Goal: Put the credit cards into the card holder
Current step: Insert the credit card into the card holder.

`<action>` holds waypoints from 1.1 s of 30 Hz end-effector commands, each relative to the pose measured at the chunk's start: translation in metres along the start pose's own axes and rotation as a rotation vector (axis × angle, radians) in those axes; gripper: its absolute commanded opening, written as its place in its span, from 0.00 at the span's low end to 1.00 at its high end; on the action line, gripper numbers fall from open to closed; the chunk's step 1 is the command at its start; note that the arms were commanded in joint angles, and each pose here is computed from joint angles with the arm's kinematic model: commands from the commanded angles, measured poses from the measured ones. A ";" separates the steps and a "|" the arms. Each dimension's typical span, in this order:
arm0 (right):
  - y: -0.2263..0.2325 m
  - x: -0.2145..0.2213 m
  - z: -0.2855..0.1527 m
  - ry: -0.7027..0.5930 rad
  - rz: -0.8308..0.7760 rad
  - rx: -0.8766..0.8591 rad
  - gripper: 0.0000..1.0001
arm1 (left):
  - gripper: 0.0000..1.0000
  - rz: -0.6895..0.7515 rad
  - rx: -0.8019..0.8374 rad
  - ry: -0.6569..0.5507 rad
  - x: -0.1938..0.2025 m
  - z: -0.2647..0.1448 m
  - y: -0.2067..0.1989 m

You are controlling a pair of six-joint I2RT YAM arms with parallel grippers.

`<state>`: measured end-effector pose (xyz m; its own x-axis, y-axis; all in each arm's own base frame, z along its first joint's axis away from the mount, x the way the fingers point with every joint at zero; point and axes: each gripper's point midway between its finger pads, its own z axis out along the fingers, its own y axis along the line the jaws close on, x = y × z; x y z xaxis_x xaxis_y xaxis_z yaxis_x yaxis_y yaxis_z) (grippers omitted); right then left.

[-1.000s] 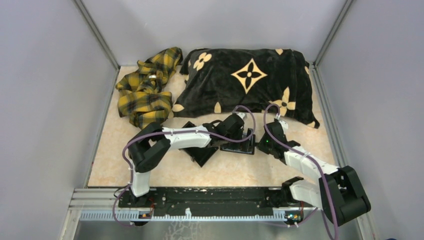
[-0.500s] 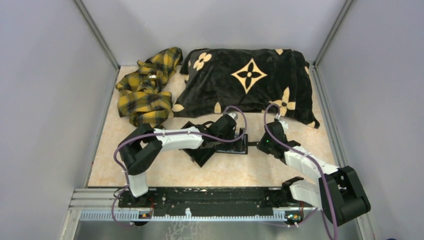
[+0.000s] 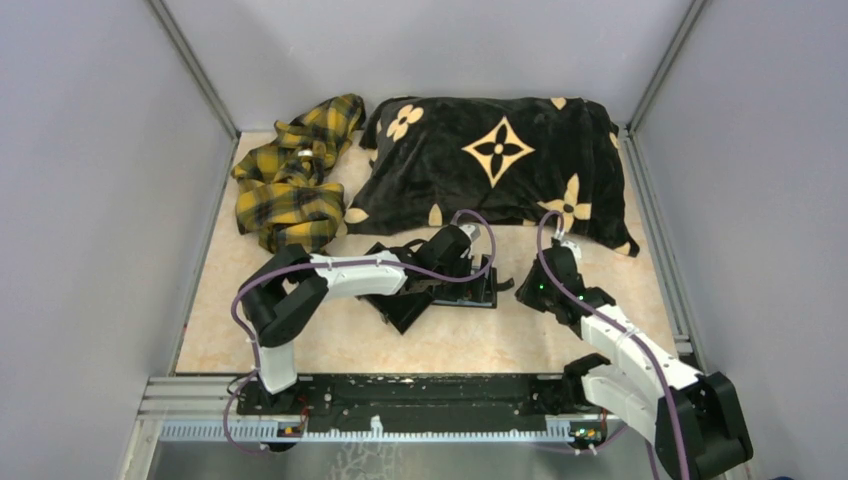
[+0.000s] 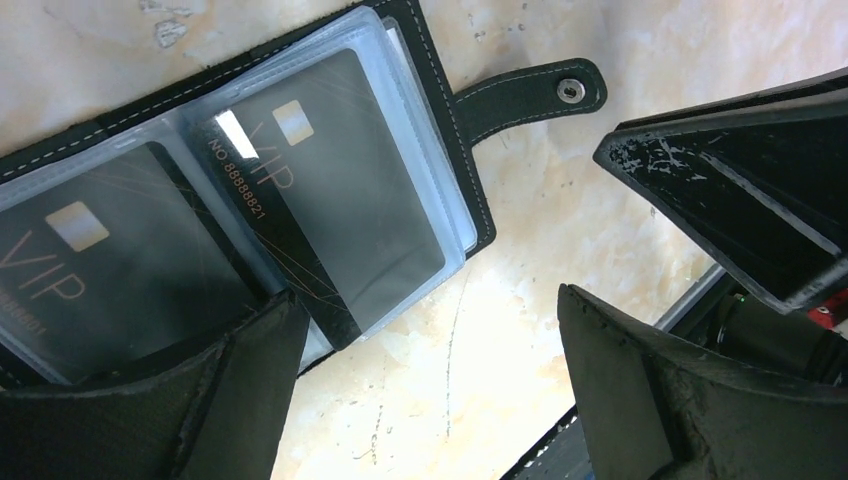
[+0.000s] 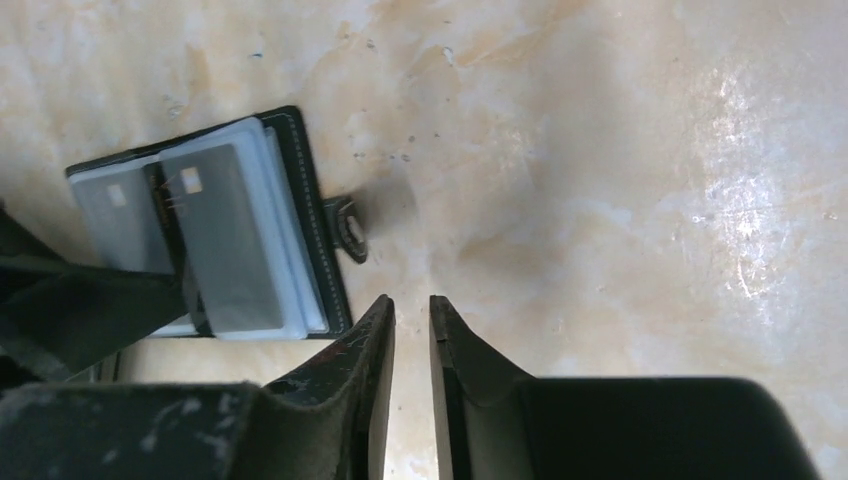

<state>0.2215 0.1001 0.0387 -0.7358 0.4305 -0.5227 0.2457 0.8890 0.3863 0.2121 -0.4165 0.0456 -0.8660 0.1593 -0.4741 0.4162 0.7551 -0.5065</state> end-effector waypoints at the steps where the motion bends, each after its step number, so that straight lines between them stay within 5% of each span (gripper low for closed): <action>1: 0.029 -0.021 -0.019 -0.041 -0.029 -0.099 0.23 | 1.00 0.027 0.085 0.043 0.007 0.012 -0.012; 12: 0.063 -0.012 -0.009 -0.002 -0.086 -0.152 0.28 | 1.00 0.066 0.081 0.055 0.007 0.015 -0.010; 21: 0.076 -0.022 0.003 -0.012 -0.104 -0.158 0.28 | 0.99 0.061 -0.065 -0.051 -0.013 -0.011 0.012; 33: 0.081 -0.023 0.018 0.010 -0.111 -0.136 0.23 | 0.98 0.068 -0.045 -0.133 -0.031 -0.022 0.004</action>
<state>0.2561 0.1556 0.0542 -0.7873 0.3239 -0.5246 0.1088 0.9105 0.3989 0.2280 -0.4046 0.0615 -0.8178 0.1437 -0.5572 0.4406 0.7792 -0.4457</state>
